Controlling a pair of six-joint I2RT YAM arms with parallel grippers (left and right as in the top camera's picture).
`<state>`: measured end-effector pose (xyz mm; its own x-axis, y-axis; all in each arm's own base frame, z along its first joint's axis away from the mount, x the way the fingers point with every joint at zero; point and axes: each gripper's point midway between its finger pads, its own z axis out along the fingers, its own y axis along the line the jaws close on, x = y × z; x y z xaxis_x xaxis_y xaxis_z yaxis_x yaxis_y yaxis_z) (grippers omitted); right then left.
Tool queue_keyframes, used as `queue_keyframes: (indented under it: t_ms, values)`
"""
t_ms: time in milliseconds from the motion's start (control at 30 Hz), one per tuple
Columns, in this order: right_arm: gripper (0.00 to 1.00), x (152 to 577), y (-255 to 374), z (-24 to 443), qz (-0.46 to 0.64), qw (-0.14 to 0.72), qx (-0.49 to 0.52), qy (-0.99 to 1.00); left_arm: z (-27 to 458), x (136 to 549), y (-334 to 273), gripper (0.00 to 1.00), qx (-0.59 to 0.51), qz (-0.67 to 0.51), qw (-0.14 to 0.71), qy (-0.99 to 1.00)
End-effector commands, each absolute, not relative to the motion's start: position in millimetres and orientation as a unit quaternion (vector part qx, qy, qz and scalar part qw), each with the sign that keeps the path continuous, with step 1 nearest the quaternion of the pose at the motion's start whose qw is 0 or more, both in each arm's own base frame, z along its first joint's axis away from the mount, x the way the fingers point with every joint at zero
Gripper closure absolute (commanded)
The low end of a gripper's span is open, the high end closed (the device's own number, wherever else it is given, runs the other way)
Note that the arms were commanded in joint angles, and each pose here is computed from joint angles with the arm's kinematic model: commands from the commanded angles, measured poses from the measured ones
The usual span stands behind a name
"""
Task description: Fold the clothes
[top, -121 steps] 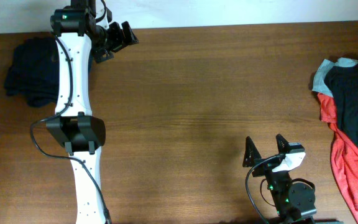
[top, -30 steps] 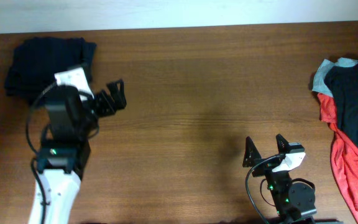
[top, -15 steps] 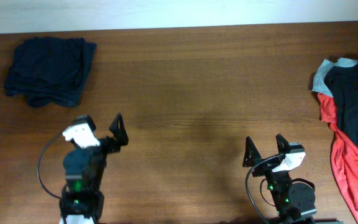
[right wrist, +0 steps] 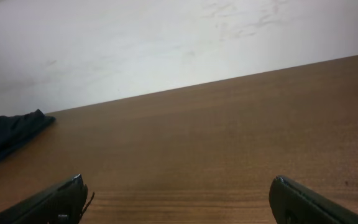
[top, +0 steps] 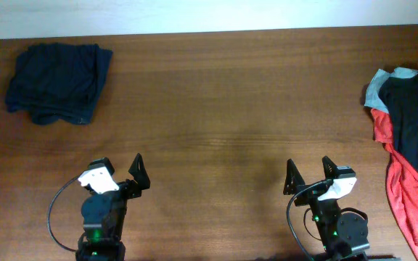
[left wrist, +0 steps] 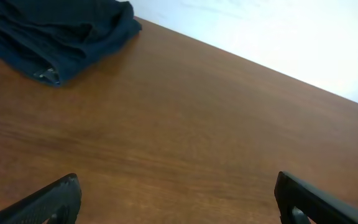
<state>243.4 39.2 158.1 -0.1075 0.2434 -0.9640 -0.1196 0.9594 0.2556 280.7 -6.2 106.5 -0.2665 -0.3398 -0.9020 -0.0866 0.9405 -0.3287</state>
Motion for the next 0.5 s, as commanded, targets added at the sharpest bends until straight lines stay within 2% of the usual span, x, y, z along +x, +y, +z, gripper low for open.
queue_keyframes:
  t_ms: [0, 467]
  values:
    - [0.01, 243.5, 36.2, 155.1, 0.133, 0.665, 0.05, 0.733, 105.9, 276.9, 2.8, 0.01, -0.141, -0.08, 0.594, 0.788]
    - [0.01, 243.5, 36.2, 155.1, 0.133, 0.665, 0.05, 0.733, 97.5, 253.5, 29.1, 0.01, -0.186, 0.003, 0.582, 0.792]
